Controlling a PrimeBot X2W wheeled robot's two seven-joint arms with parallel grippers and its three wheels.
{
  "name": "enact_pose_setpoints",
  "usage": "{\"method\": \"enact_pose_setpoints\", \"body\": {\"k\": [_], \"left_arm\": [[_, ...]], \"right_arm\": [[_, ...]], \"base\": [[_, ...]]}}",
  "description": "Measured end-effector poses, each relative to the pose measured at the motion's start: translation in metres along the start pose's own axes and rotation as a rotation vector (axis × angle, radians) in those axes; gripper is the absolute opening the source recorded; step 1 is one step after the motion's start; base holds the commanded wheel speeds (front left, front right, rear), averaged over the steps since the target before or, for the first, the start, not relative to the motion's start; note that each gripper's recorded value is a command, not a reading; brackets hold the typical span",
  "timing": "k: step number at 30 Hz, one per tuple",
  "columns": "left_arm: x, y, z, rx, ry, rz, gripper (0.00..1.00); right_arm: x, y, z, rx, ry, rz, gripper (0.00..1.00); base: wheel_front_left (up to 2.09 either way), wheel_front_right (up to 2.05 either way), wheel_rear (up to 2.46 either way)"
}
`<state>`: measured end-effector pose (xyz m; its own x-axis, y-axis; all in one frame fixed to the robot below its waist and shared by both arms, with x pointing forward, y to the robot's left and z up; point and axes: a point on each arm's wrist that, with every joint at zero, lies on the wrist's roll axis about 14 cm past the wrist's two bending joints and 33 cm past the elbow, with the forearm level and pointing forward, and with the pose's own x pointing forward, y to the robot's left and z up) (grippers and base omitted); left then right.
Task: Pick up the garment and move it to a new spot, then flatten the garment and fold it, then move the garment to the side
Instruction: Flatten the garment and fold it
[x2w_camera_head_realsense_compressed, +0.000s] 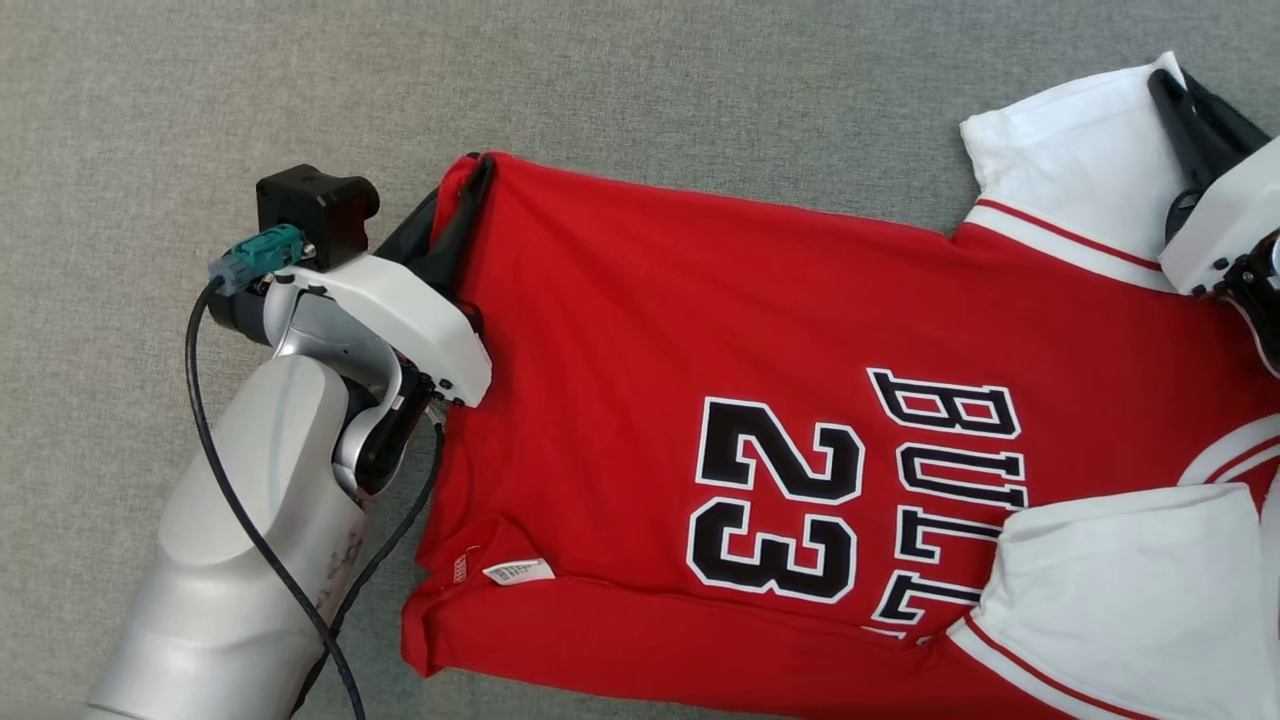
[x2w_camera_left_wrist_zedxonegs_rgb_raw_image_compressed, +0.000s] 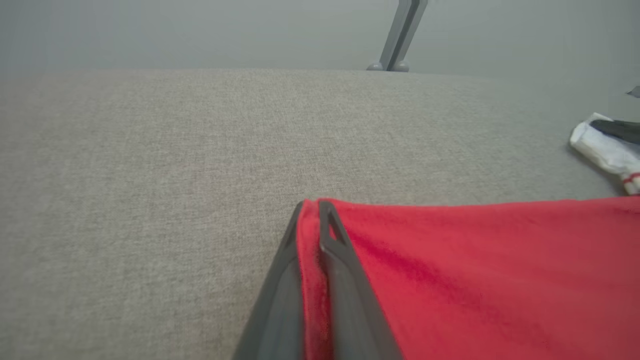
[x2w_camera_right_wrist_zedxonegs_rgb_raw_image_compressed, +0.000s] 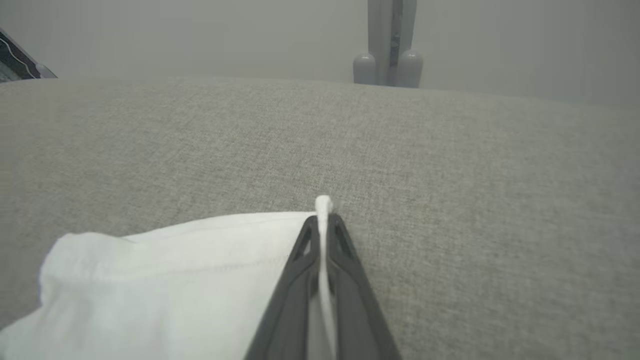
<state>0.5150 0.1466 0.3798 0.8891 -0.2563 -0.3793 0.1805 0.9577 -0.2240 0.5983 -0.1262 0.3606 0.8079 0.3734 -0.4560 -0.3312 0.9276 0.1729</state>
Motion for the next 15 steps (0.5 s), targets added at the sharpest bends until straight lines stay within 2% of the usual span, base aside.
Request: {"method": "enact_pose_setpoints", "body": {"k": [7, 12, 15], "left_arm": [[-0.003, -0.01, 0.019, -0.019, -0.056, -0.037, 0.0], [-0.012, -0.015, 0.046, 0.018, -0.129, -0.062, 0.0], [-0.02, -0.018, 0.051, 0.022, -0.141, -0.07, 0.0]], "right_arm": [[-0.022, 0.002, 0.038, -0.008, -0.133, 0.013, 0.0], [-0.047, 0.004, 0.081, -0.013, -0.28, 0.025, 0.0], [-0.063, 0.004, 0.09, -0.009, -0.316, 0.028, 0.0]], "base": [[0.0, 0.0, 0.0], [0.0, 0.0, 0.0], [0.0, 0.0, 0.0]]}}
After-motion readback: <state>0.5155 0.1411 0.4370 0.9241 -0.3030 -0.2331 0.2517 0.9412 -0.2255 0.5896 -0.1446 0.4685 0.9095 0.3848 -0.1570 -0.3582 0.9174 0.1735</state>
